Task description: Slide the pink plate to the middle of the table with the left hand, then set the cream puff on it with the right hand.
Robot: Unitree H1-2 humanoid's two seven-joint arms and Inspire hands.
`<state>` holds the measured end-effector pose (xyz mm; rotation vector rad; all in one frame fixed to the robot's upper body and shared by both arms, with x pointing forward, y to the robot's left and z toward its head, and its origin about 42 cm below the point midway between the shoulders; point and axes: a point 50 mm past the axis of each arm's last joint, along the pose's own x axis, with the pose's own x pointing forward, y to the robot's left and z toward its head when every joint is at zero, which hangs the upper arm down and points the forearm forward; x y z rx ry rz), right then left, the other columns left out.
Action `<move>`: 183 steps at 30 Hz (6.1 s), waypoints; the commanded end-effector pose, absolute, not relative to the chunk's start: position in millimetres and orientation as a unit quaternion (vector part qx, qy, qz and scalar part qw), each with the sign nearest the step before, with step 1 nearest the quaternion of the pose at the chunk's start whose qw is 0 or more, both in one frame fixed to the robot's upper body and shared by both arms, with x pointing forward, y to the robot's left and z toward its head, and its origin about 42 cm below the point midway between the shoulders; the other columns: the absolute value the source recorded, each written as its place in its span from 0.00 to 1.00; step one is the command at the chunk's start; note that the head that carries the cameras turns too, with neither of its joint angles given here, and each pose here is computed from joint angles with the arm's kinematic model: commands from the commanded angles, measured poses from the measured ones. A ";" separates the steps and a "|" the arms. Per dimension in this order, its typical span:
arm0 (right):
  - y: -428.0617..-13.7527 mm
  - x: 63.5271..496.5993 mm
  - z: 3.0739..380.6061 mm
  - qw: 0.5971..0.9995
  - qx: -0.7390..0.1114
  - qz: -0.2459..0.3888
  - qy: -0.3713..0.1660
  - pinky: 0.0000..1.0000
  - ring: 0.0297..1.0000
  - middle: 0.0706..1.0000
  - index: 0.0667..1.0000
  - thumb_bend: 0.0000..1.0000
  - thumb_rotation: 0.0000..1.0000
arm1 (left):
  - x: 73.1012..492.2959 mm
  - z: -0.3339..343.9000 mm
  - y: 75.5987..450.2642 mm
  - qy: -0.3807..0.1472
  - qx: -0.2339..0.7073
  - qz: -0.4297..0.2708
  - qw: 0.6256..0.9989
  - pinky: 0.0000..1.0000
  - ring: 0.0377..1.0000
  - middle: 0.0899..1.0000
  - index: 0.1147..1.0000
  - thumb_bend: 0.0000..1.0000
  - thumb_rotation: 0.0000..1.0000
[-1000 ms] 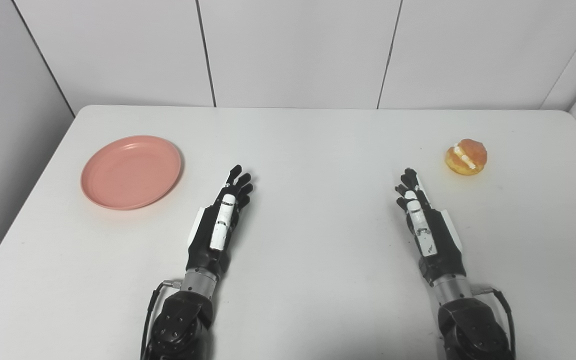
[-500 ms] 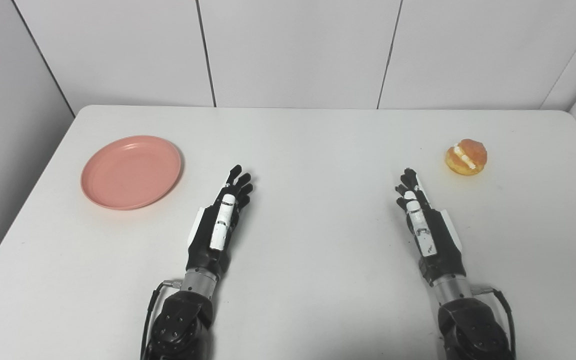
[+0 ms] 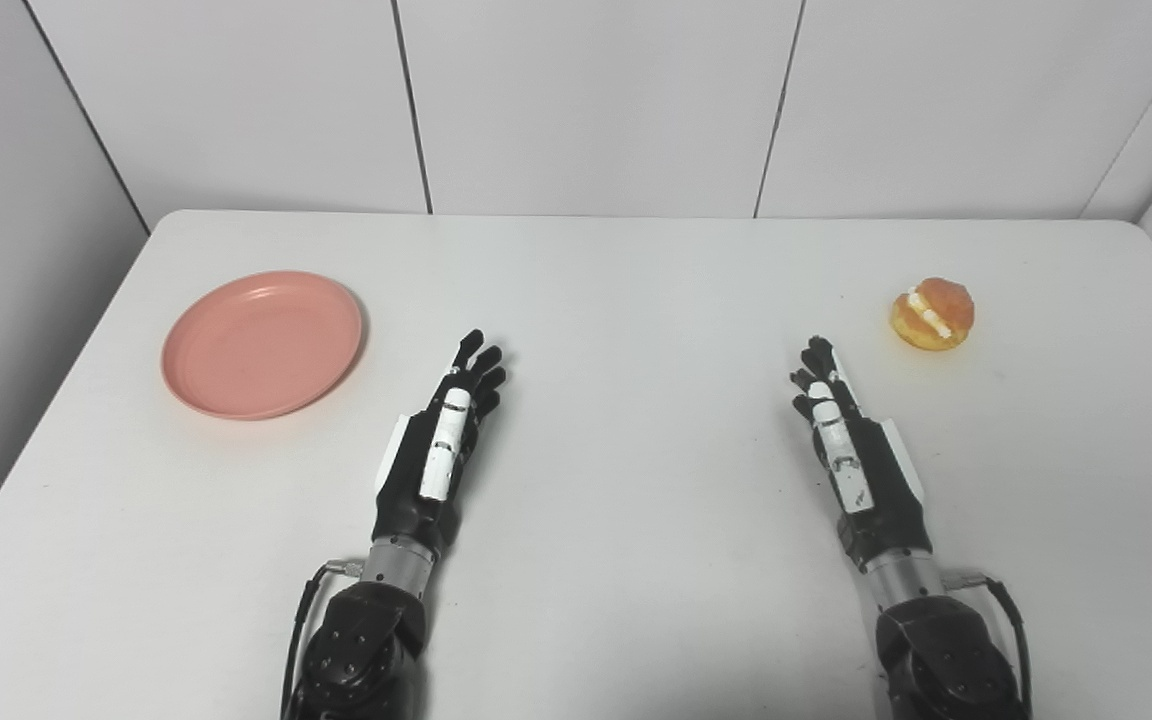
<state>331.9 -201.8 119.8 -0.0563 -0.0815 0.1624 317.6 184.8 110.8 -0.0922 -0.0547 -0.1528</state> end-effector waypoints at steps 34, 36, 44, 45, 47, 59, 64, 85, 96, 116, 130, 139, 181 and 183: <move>-195.0 329.7 114.1 0.995 -0.025 0.091 -0.021 0.97 0.98 1.00 1.00 0.23 1.00 | 309.3 89.8 189.2 0.020 -0.043 -0.073 0.996 1.00 1.00 1.00 1.00 0.44 1.00; -195.0 329.8 113.7 0.995 -0.024 0.091 -0.021 0.97 0.98 1.00 1.00 0.23 1.00 | 309.1 90.5 188.9 0.020 -0.044 -0.073 0.996 1.00 1.00 1.00 1.00 0.43 1.00; -195.8 329.5 114.1 0.995 -0.033 0.092 -0.021 0.97 0.98 1.00 1.00 0.24 1.00 | 308.9 91.3 188.7 0.020 -0.041 -0.075 0.996 1.00 1.00 1.00 1.00 0.44 1.00; -195.9 329.6 113.9 0.995 -0.033 0.092 -0.021 0.97 0.98 1.00 1.00 0.24 1.00 | 308.7 91.5 188.5 0.020 -0.043 -0.075 0.996 1.00 1.00 1.00 1.00 0.44 1.00; -195.9 329.8 113.7 0.995 -0.031 0.093 -0.021 0.97 0.98 1.00 1.00 0.25 1.00 | 308.8 91.4 188.3 0.018 -0.045 -0.075 0.996 1.00 1.00 1.00 1.00 0.42 1.00; -195.1 329.9 114.1 0.995 -0.027 0.090 -0.021 0.97 0.98 1.00 1.00 0.25 1.00 | 308.6 91.0 189.1 0.018 -0.043 -0.075 0.996 1.00 1.00 1.00 1.00 0.43 1.00; -195.3 330.3 114.3 0.995 -0.030 0.091 -0.020 0.97 0.98 1.00 1.00 0.24 1.00 | 308.8 91.2 189.1 0.018 -0.041 -0.077 0.996 1.00 1.00 1.00 1.00 0.44 1.00; -194.7 330.1 114.4 0.996 -0.021 0.090 -0.018 0.97 0.98 1.00 1.00 0.24 1.00 | 309.1 90.4 189.6 0.020 -0.043 -0.079 0.996 1.00 1.00 1.00 1.00 0.43 1.00; -194.9 330.3 113.3 0.995 -0.025 0.092 -0.015 0.97 0.98 1.00 1.00 0.24 1.00 | 309.5 89.4 190.2 0.023 -0.043 -0.078 0.996 1.00 1.00 1.00 1.00 0.45 1.00; -195.1 330.2 113.4 0.995 -0.029 0.092 -0.019 0.96 0.97 0.99 1.00 0.25 1.00 | 308.9 89.9 189.9 0.022 -0.043 -0.079 0.996 1.00 1.00 1.00 1.00 0.44 1.00; -195.5 330.7 112.7 0.995 -0.028 0.092 -0.018 0.97 0.98 1.00 1.00 0.25 1.00 | 309.2 89.4 189.6 0.020 -0.047 -0.077 0.996 1.00 1.00 1.00 1.00 0.42 1.00; -195.3 329.8 113.8 0.995 -0.029 0.092 -0.017 0.97 0.98 1.00 1.00 0.24 1.00 | 308.9 89.8 189.7 0.022 -0.044 -0.078 0.996 1.00 1.00 1.00 1.00 0.43 1.00; -194.7 330.2 113.9 0.995 -0.026 0.092 -0.015 0.97 0.98 0.99 0.99 0.25 1.00 | 309.3 90.2 189.3 0.022 -0.054 -0.079 0.995 1.00 1.00 1.00 1.00 0.42 1.00; -194.3 330.4 113.8 0.995 -0.022 0.092 -0.016 0.97 0.98 0.99 0.99 0.24 1.00 | 309.3 90.0 189.4 0.023 -0.053 -0.078 0.995 1.00 1.00 1.00 1.00 0.42 1.00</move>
